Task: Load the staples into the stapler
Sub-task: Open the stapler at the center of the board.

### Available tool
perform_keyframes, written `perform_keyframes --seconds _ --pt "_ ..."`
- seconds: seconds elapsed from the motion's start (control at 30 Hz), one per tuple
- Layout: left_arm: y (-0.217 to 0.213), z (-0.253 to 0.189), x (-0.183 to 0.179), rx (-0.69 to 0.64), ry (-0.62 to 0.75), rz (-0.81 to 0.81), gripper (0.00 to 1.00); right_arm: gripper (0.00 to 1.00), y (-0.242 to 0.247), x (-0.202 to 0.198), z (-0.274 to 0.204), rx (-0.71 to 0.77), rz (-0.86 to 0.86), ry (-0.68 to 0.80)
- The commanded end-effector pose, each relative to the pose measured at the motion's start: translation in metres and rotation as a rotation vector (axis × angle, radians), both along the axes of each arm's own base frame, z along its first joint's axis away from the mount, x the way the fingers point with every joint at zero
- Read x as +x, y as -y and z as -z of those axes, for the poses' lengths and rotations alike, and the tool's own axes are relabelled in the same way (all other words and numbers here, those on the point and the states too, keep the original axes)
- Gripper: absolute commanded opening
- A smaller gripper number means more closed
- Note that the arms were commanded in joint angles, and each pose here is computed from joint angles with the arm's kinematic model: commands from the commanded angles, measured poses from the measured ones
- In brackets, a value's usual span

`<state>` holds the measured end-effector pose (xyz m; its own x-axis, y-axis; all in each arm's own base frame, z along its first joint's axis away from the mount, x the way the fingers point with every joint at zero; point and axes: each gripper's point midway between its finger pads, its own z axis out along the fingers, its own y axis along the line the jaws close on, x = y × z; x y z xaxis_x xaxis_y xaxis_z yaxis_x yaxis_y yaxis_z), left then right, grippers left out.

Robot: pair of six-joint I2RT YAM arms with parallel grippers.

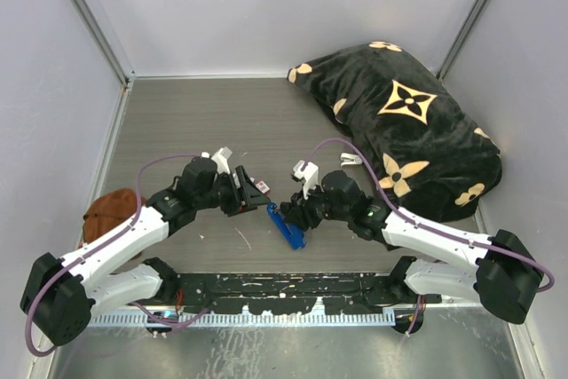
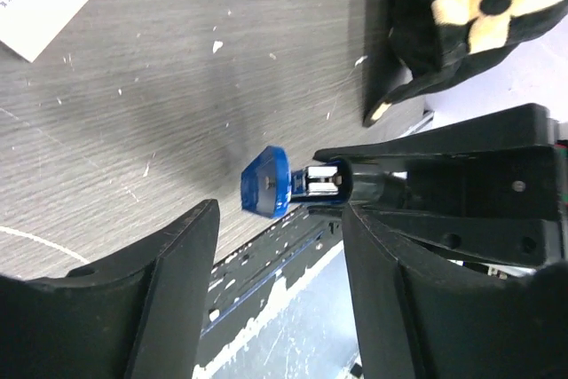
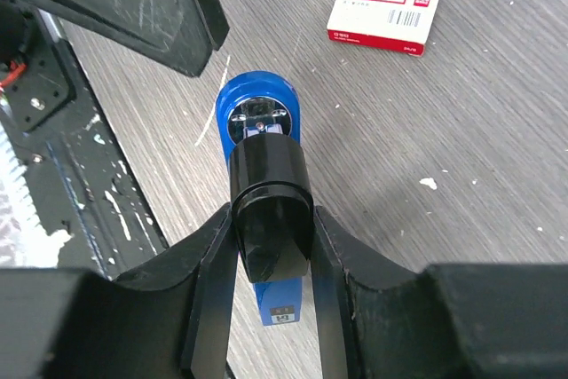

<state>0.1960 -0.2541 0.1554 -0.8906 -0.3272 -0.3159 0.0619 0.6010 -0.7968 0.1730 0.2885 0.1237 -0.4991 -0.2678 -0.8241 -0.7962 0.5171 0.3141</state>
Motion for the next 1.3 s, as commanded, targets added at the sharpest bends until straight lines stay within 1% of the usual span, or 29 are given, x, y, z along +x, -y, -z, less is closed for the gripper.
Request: perform_keyframes --seconds 0.0,0.1,0.2,0.33,0.57,0.93,1.0,1.07,1.13,1.27 --pt "0.005 0.000 -0.009 -0.019 -0.048 0.045 0.57 0.01 -0.009 0.021 -0.044 0.002 -0.015 0.201" --pt "0.004 0.008 -0.011 -0.005 -0.067 0.048 0.53 0.01 -0.012 0.021 -0.048 0.000 -0.031 0.219" --pt "0.002 0.015 -0.011 0.010 -0.081 0.039 0.51 0.01 -0.014 0.019 -0.048 0.001 -0.043 0.223" --pt "0.002 0.022 -0.009 0.015 -0.093 0.029 0.50 0.01 -0.017 0.015 -0.047 -0.001 -0.058 0.222" --pt "0.013 0.025 -0.006 -0.039 -0.114 0.040 0.50 0.01 -0.020 0.011 -0.042 -0.016 -0.079 0.208" --pt "0.014 0.036 -0.007 -0.020 -0.135 0.050 0.51 0.01 -0.029 0.006 -0.035 -0.032 -0.106 0.188" --pt "0.013 0.040 -0.008 -0.012 -0.147 0.053 0.47 0.01 -0.030 0.006 -0.036 -0.028 -0.102 0.191" --pt "0.012 0.045 -0.010 -0.009 -0.157 0.056 0.38 0.01 -0.031 0.007 -0.038 -0.022 -0.098 0.193" --pt "0.011 0.049 -0.014 -0.008 -0.172 0.060 0.32 0.01 -0.032 0.006 -0.038 -0.016 -0.098 0.191" --pt "0.009 0.054 -0.017 -0.003 -0.182 0.060 0.31 0.01 -0.035 0.003 -0.039 -0.002 -0.105 0.190"
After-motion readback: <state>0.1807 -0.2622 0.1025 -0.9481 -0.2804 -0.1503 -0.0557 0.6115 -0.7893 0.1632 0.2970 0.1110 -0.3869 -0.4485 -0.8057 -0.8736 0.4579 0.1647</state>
